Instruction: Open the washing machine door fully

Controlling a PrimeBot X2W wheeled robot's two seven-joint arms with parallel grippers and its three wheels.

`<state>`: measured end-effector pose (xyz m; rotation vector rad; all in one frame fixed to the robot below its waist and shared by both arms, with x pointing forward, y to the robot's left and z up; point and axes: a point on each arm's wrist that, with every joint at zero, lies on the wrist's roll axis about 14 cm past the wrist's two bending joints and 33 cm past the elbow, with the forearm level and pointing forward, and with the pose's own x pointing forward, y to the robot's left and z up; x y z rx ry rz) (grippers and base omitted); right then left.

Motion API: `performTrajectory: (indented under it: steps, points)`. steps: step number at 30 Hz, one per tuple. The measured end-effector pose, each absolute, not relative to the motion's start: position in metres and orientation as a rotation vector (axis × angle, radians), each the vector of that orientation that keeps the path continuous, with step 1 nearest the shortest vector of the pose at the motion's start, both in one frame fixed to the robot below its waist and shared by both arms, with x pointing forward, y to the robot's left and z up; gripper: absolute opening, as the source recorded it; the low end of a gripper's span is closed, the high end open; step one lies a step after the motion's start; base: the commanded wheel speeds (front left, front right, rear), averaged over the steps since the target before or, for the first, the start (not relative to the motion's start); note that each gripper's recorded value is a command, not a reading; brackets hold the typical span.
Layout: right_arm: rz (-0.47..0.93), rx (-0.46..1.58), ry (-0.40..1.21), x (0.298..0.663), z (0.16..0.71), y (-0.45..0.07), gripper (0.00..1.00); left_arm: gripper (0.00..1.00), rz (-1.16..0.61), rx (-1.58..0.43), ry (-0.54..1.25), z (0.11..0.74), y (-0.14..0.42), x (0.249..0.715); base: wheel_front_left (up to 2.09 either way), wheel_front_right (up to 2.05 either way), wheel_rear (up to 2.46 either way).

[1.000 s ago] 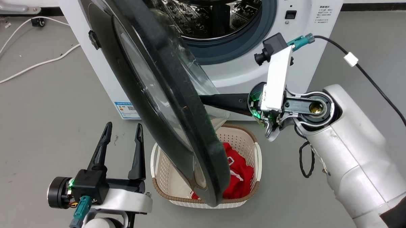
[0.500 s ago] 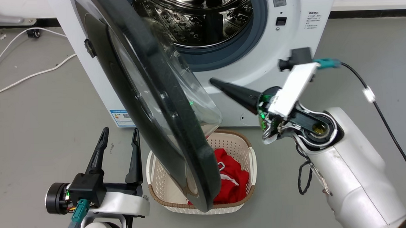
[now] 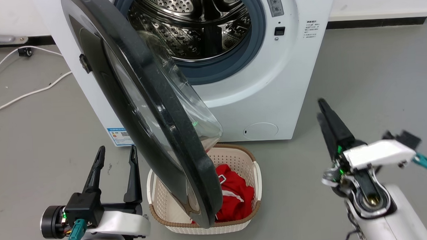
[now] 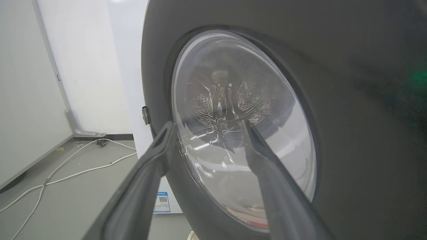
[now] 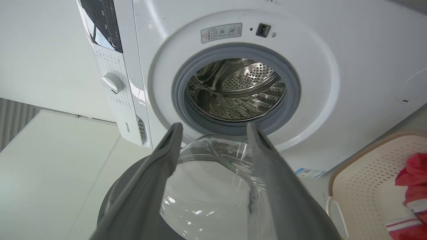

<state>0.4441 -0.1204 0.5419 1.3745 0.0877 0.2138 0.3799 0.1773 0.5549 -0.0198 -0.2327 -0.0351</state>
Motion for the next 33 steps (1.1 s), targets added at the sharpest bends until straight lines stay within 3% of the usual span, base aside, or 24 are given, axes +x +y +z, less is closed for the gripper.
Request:
performTrajectory:
  steps: [4, 8, 15, 19, 25, 33]
  points:
    - [0.06, 1.369, -0.04, 0.425, 0.531, -0.16, 1.0, 1.0, -0.034, -0.02, -0.233, 0.555, 0.178, 0.378, 0.0, 0.0, 0.0]
    - [-0.033, 1.24, -0.143, 0.406, 0.527, -0.189, 1.0, 1.0, -0.027, -0.02, -0.229, 0.554, 0.179, 0.378, 0.0, 0.0, 0.0]
    - [-0.056, 0.764, -0.307, 0.387, 0.563, -0.226, 1.0, 1.0, -0.034, -0.021, -0.231, 0.554, 0.177, 0.38, 0.0, 0.0, 0.0]
    - [-0.015, 0.458, -0.395, 0.378, 0.597, -0.217, 1.0, 1.0, -0.033, -0.021, -0.233, 0.555, 0.177, 0.38, 0.0, 0.0, 0.0]
    - [0.088, 0.138, -0.4, 0.369, 0.609, -0.177, 1.0, 1.0, -0.027, -0.021, -0.235, 0.555, 0.178, 0.38, 0.0, 0.0, 0.0]
    - [0.107, 0.068, -0.249, 0.366, 0.563, -0.168, 1.0, 1.0, -0.021, -0.019, -0.232, 0.554, 0.18, 0.38, 0.0, 0.0, 0.0]
